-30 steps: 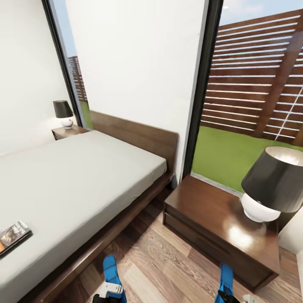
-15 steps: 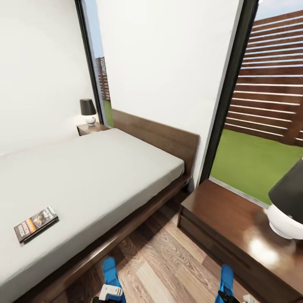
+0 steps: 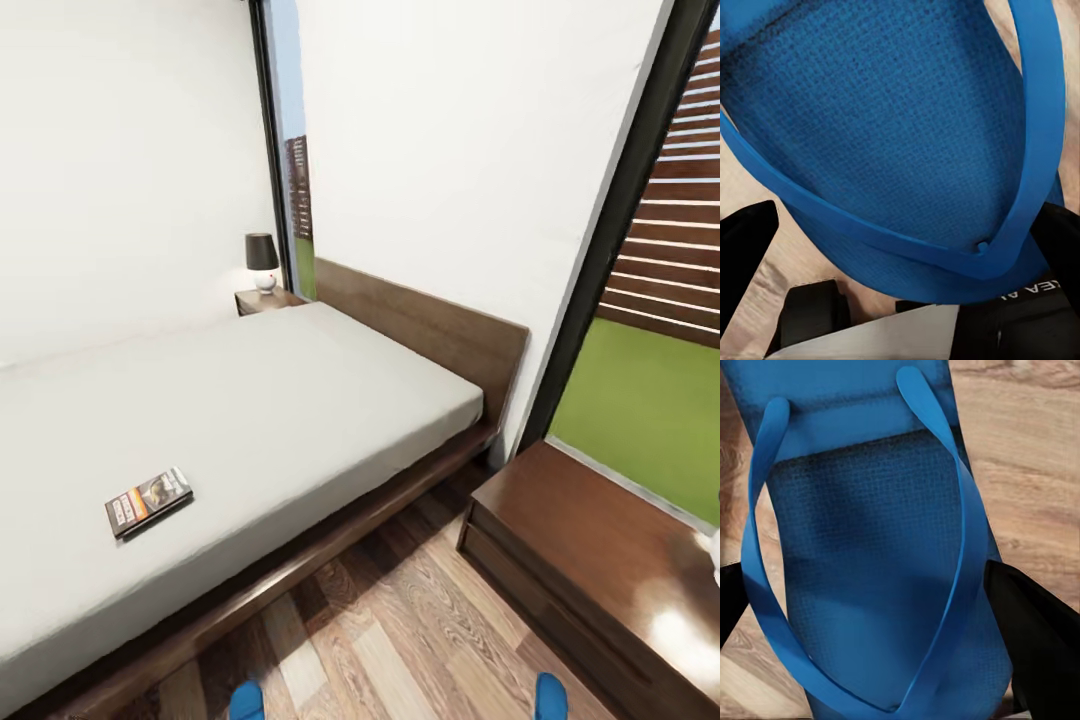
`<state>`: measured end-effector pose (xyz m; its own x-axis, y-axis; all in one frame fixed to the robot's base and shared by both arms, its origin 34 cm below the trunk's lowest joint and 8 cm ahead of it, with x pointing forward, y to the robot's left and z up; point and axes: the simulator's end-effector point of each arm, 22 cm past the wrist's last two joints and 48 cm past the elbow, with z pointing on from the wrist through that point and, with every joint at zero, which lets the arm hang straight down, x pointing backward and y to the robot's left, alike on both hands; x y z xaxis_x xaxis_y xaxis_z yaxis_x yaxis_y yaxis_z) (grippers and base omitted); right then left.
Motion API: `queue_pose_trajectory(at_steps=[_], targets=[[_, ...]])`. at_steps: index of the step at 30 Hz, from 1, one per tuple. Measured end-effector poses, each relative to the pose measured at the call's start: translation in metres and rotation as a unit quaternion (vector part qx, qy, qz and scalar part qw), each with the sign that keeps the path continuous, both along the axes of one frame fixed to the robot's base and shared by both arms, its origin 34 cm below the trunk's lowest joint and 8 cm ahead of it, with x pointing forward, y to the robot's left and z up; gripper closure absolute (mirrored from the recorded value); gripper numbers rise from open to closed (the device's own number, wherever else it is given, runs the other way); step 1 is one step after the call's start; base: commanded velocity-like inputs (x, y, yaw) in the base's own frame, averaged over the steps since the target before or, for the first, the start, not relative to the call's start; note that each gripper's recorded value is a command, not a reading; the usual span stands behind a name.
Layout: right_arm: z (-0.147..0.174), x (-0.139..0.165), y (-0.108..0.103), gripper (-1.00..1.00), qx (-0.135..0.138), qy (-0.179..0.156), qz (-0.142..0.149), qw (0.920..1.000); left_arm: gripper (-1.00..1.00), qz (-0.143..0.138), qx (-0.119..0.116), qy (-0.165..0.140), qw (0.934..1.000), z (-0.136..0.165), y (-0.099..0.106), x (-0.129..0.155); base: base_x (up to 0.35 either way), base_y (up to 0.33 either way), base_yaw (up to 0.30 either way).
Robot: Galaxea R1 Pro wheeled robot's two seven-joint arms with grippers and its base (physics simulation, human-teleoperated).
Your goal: In the bedroom, move the book from the bed onto either nightstand, and place the two sandals side by side next to the bed.
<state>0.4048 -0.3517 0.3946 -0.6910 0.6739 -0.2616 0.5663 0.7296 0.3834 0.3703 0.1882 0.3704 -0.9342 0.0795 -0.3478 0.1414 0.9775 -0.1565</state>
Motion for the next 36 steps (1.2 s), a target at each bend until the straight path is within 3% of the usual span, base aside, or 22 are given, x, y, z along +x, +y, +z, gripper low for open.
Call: queue_pose_trajectory(at_steps=[36], targets=[[-0.0003,-0.0010,-0.0002,1.00,0.000,0.001,0.000,1.0000,1.00,0.002,0.000,0.001,1.0000,-0.0006,0.0001,-0.0026,0.000,0.000,0.294]])
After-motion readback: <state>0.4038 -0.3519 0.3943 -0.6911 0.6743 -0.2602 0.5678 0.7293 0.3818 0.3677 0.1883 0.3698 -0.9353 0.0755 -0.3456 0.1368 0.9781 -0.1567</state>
